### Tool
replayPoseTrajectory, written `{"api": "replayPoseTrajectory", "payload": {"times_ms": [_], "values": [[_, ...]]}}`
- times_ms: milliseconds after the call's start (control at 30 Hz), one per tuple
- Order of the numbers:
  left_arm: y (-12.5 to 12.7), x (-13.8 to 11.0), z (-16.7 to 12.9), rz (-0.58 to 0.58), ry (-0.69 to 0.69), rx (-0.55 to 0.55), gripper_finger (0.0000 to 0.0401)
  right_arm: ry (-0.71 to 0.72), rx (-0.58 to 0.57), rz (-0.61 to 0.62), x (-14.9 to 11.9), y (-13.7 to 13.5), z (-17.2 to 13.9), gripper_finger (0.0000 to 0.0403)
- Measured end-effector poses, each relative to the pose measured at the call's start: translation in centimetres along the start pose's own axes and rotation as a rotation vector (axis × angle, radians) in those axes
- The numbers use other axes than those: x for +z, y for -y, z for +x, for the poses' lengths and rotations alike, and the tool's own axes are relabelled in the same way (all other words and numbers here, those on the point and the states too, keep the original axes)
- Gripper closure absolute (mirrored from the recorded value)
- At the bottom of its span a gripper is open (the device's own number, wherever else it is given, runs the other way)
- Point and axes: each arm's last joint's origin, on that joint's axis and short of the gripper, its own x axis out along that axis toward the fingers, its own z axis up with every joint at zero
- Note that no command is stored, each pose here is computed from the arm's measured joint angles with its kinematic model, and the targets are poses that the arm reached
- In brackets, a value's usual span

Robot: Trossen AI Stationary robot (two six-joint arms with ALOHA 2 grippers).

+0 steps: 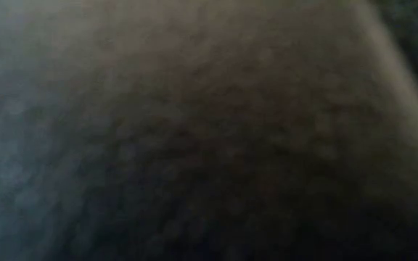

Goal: Pick and place slides into the shelf
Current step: Put the black slipper under the shelf

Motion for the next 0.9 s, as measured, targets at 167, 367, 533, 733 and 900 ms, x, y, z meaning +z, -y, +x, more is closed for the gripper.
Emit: {"api": "replayPoseTrajectory", "payload": {"times_ms": [167, 367, 533, 733, 900], "values": [[0.5, -0.2, 0.0, 0.031, 0.009, -0.06, 0.0197, -0.073, 0.01, -0.052, 0.3, -0.5, 3.5, 0.0403], [1.4, -0.6, 0.0, -0.022, 0.013, -0.157, 0.0197, -0.063, 0.02, -0.062, 0.8, -0.6, 5.2, 0.0403], [2.0, -0.7, 0.2, -0.031, 0.012, -0.195, 0.0197, -0.024, 0.038, -0.077, 1.3, -0.7, 5.6, 0.0403], [2.4, -1.0, 1.2, -0.04, -0.007, -0.211, 0.0197, 0.01, 0.084, -0.091, 1.6, -1.4, 5.8, 0.0403], [2.5, -1.2, 2.0, -0.065, -0.006, -0.22, 0.0197, 0.024, 0.102, -0.109, 1.6, -2.2, 5.8, 0.0403]]}}
